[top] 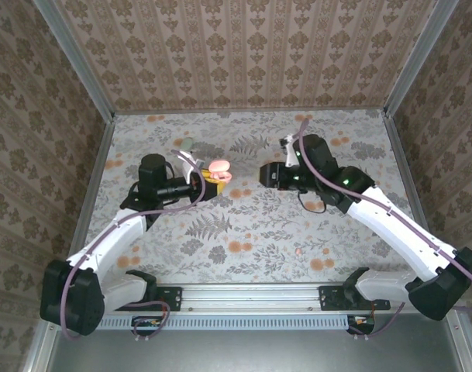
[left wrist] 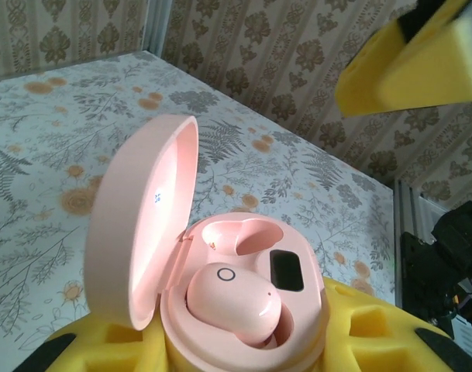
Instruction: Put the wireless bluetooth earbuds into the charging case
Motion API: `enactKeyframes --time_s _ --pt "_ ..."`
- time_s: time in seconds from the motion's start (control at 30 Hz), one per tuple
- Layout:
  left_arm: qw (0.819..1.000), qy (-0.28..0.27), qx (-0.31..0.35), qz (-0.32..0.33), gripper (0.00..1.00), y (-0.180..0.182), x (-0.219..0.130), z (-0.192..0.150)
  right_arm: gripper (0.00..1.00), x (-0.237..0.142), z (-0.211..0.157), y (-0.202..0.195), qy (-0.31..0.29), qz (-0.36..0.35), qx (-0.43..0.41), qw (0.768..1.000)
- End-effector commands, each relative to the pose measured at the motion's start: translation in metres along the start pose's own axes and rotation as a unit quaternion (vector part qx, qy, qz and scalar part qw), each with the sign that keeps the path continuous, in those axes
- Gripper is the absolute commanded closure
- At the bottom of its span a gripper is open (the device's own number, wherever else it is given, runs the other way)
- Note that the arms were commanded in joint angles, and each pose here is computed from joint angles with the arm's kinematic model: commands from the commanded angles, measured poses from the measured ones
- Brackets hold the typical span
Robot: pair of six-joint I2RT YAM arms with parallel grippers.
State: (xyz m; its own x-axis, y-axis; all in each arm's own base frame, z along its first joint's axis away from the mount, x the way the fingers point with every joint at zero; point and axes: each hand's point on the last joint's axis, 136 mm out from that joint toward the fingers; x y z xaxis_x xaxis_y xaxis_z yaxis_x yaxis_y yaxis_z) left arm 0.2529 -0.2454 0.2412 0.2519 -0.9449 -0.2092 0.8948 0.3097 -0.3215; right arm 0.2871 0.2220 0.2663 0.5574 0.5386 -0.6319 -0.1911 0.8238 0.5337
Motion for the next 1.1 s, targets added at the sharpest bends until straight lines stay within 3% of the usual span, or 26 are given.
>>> enactKeyframes --time_s 0.0,0.17,0.47,0.57,0.73,1.07 --pt "1.0 -0.006 -0.007 -0.001 0.93 0.002 -0.001 0.002 0.54 -0.013 -0.052 -0.072 0.082 -0.133 0.057 0.986" --pt "1.0 -0.004 -0.005 0.004 0.93 0.002 -0.002 0.0 0.52 -0.023 -0.119 -0.147 0.161 -0.249 0.108 0.949" --pt "1.0 0.003 -0.005 0.006 0.93 -0.001 -0.005 -0.006 0.64 0.005 -0.186 -0.171 0.186 -0.211 0.214 0.935" --pt "1.0 0.001 -0.003 0.005 0.93 -0.003 -0.006 -0.006 0.63 0.015 -0.194 -0.178 0.192 -0.214 0.213 0.934" --pt "1.0 0.003 -0.004 0.01 0.93 -0.006 -0.008 -0.009 0.55 0.033 -0.194 -0.175 0.209 -0.197 0.2 0.937" --pt "1.0 0.001 -0.003 0.022 0.92 -0.008 -0.011 -0.01 0.56 0.047 -0.208 -0.173 0.254 -0.205 0.158 0.932"
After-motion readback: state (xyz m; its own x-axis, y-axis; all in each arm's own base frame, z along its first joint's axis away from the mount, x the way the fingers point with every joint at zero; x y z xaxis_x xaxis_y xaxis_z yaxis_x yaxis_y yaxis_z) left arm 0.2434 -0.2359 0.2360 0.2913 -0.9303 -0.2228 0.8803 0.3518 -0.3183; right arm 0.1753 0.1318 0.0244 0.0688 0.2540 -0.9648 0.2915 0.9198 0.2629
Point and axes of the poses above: each hand's point on the last joint's axis, 136 mm out from that joint toward the fingers, its own x axis out along the fingers, its own y axis along the line the jaws close on, z = x × y, and after that the axes turned 2 degrees about x, right-handed
